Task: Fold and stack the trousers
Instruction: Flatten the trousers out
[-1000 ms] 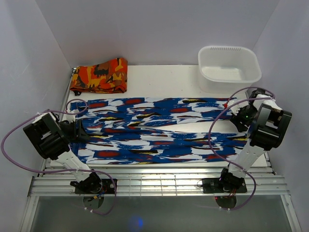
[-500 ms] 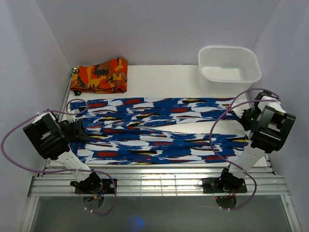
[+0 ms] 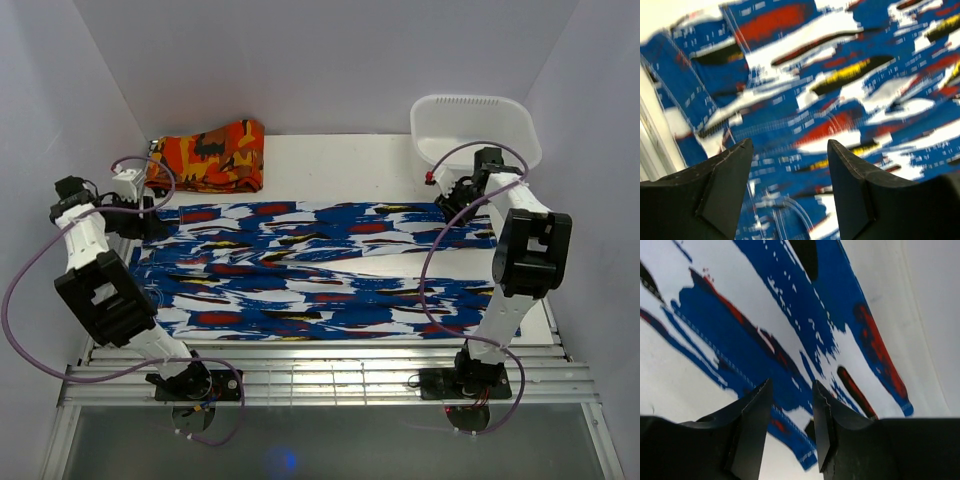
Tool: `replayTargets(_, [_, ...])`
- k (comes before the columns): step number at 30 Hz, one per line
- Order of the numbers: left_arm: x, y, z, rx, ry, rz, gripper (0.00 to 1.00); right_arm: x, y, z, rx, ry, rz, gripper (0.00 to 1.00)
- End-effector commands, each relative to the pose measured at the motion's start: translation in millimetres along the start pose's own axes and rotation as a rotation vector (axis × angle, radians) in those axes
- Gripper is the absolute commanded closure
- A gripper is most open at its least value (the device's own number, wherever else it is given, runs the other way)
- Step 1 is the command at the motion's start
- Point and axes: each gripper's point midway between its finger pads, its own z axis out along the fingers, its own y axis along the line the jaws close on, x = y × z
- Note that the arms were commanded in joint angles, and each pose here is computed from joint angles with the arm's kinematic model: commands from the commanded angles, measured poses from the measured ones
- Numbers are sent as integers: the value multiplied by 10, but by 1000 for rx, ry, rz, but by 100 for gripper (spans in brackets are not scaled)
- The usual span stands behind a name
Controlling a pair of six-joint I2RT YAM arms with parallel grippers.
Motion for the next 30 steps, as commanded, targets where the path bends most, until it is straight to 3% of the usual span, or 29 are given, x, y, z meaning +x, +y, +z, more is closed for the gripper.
replayTargets(1, [-120,169,399,-16,14,-47,29,-11,-146,327,38,22,104,57])
replayTargets(9, [312,542,963,-53,185,-117,38,691,251,498,-31,232,21,70])
replayTargets(18, [998,155,805,39,365,-21,52,1343,818,127,-156,305,-68,76])
replayTargets(21, [926,-2,673,104,362,27,53,1323,758,-33,-144,283,-113,77])
replayTargets(23, [671,8,614,113,302,70,50,1251,731,-140,-152,260,-126,77])
replayTargets(26, [232,113,555,84,200,114,38,1025,492,-269,-125,211,-140,65])
replayTargets(28, [-202,270,512,53,110,173,33,748,176,-399,-64,143,-153,41])
replayTargets(29, [-322,319,504,48,88,188,28,700,124,-385,-72,123,-146,20])
replayTargets(30, [-605,416,424,18,42,240,26,635,24,-402,-55,110,-153,11])
